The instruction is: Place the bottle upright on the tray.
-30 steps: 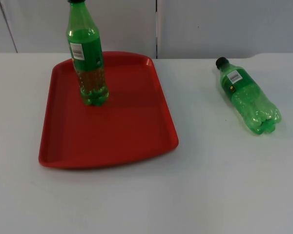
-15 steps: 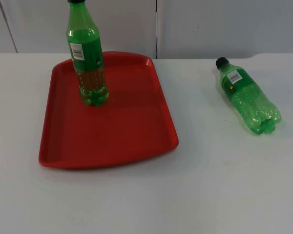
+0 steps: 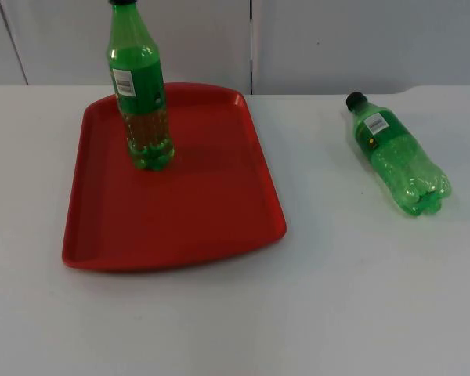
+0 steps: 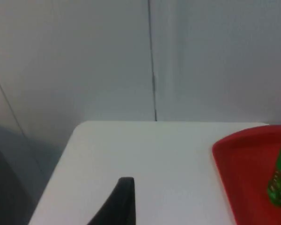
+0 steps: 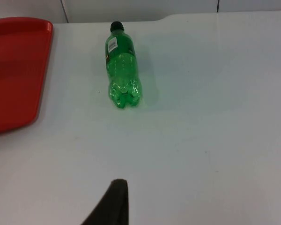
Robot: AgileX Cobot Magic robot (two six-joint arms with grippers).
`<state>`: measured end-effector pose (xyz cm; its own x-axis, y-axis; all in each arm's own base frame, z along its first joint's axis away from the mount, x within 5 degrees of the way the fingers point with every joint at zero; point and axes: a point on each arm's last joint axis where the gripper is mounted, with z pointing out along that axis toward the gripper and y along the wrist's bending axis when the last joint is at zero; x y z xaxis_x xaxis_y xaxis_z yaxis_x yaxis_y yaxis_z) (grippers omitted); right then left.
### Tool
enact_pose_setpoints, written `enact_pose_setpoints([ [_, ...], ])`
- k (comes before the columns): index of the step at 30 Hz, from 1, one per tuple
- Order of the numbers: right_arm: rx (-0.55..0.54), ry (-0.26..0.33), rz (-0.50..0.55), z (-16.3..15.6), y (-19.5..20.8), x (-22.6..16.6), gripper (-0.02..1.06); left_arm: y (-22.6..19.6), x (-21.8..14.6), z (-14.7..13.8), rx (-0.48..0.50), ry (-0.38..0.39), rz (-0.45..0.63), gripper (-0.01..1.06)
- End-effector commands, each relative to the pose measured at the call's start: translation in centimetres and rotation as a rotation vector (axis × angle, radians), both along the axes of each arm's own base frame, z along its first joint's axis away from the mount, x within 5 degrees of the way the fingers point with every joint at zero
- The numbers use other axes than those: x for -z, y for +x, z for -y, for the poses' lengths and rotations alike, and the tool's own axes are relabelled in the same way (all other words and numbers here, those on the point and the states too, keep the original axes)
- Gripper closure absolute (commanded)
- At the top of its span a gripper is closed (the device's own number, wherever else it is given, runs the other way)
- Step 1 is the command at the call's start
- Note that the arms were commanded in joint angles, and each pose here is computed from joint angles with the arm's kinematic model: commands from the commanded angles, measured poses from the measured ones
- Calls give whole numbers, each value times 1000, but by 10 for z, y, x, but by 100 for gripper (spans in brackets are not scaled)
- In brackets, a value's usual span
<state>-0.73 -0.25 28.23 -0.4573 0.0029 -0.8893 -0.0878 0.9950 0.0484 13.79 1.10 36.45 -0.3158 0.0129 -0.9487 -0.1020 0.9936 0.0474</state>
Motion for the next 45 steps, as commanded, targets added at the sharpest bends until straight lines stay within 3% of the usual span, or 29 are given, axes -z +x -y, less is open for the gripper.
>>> enact_pose_setpoints([
  [1, 6, 0, -2, 0, 0, 2, -1, -9, 6, 6, 58, -38, 17, 0],
  [10, 6, 0, -2, 0, 0, 2, -1, -51, 36, 24, 250, -41, -4, 0],
  [18, 6, 0, -2, 0, 0, 2, -1, -90, 50, 30, 316, -39, -29, 0],
  [31, 6, 0, -2, 0, 0, 2, -1, -128, 73, 33, 362, -5, -60, 0],
  [37, 6, 0, -2, 0, 0, 2, -1, -140, 73, 33, 351, -13, 10, 0],
  [45, 6, 0, -2, 0, 0, 2, -1, -145, 77, 30, 322, -10, -85, 0],
])
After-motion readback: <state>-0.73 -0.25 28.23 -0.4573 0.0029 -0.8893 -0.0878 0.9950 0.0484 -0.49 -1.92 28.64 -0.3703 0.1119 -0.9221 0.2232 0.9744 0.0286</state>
